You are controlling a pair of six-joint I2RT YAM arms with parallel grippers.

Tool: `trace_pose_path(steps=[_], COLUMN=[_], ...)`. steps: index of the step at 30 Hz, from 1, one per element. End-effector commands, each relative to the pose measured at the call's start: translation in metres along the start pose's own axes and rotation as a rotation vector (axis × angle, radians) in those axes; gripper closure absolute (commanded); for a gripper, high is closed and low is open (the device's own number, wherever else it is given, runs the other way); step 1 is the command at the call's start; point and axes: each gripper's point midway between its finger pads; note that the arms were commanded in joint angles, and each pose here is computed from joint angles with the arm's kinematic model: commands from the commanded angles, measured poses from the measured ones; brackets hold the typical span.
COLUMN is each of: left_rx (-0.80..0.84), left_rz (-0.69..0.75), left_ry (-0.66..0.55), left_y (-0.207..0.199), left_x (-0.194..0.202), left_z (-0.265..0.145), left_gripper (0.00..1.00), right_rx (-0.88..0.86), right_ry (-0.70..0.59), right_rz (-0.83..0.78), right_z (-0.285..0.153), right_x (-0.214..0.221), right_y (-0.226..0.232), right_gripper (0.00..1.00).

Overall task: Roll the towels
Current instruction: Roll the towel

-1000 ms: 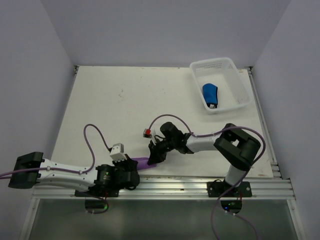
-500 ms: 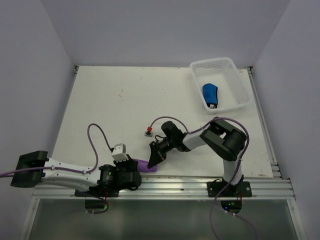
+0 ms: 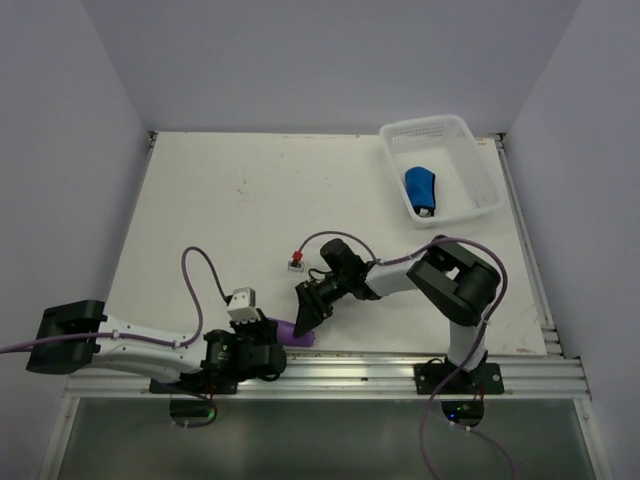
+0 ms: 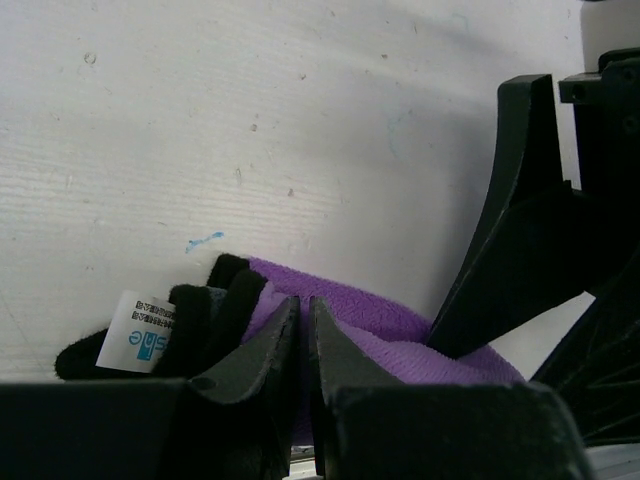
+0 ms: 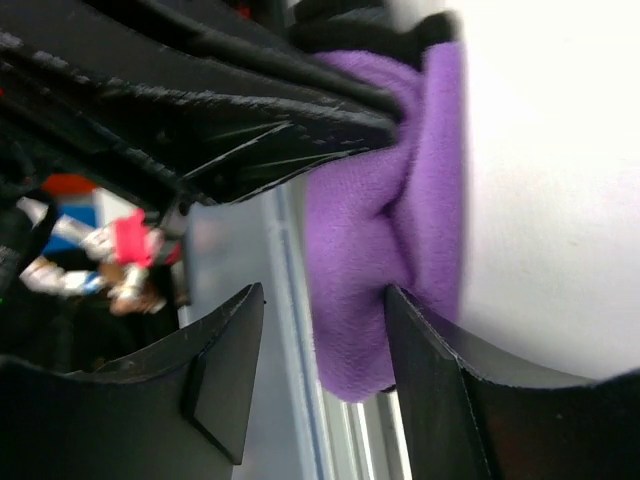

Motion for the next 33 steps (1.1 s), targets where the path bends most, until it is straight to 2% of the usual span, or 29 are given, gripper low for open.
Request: trace_pose_path(steps=[1,3,4,5,6,7,8,11,16,33], left_rx=[-0.012,-0.012,-0.013,-0.013,-0.012,-0.012,-0.014,-0.015,-0.016,-0.011], left_rz=[0.051,0.049,0.05,0.05,0.049,0.047,0.047,0.046,0.04,0.021], left_ry=[0.028,0.031,0.031,0.032,0.034,0.034,0.035,0.036,0.038,0.034], left_y=[0.011,0.011,0.011,0.011,0.011,0.011,0.012,0.012,0.012,0.012], left_x=[0.011,0.012,0.012,0.012,0.012,0.012,0.012,0.013,0.012,0.009], left_z=[0.002,0.001,0.001,0.001,0.001,0.001,0.001,0.001,0.001,-0.001], left_gripper=[0.88,0.88,0.88,0.88,0.88,0.87,0.87,0.87,0.87,0.87], right_rx=[0.243,0.455,0.463,0.48,0.501,0.464,0.466,0.541,0.577,0.618], right_ry=[-0.148,-0.304,-0.39,-0.445,-0.476,-0.557,-0.573,-0.538,-0.463,-0.388], right_rz=[-0.06,-0.184,-0.292,-0.33,-0.339,-0.423,-0.455,-0.644,-0.765,-0.835], right_z=[-0.019,-0.043,-0.057,-0.065,-0.071,-0.078,-0.077,-0.061,-0.028,0.005], right_x=[-0.02,-0.041,-0.052,-0.056,-0.049,-0.059,-0.056,-0.036,-0.017,-0.015], right_y=[-0.015,-0.033,-0.008,-0.002,-0.007,0.019,0.023,0.033,0.041,0.028], right_gripper=[0.43,0.43,0.43,0.43,0.56,0.61,0.62,0.64,0.59,0.49])
Point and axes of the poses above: each gripper's point midway between its finger pads, its own z axis out along the fingers, its own y axis along the line the jaws close on, x = y × z, and after that the axes turned 11 degrees about z, right-handed
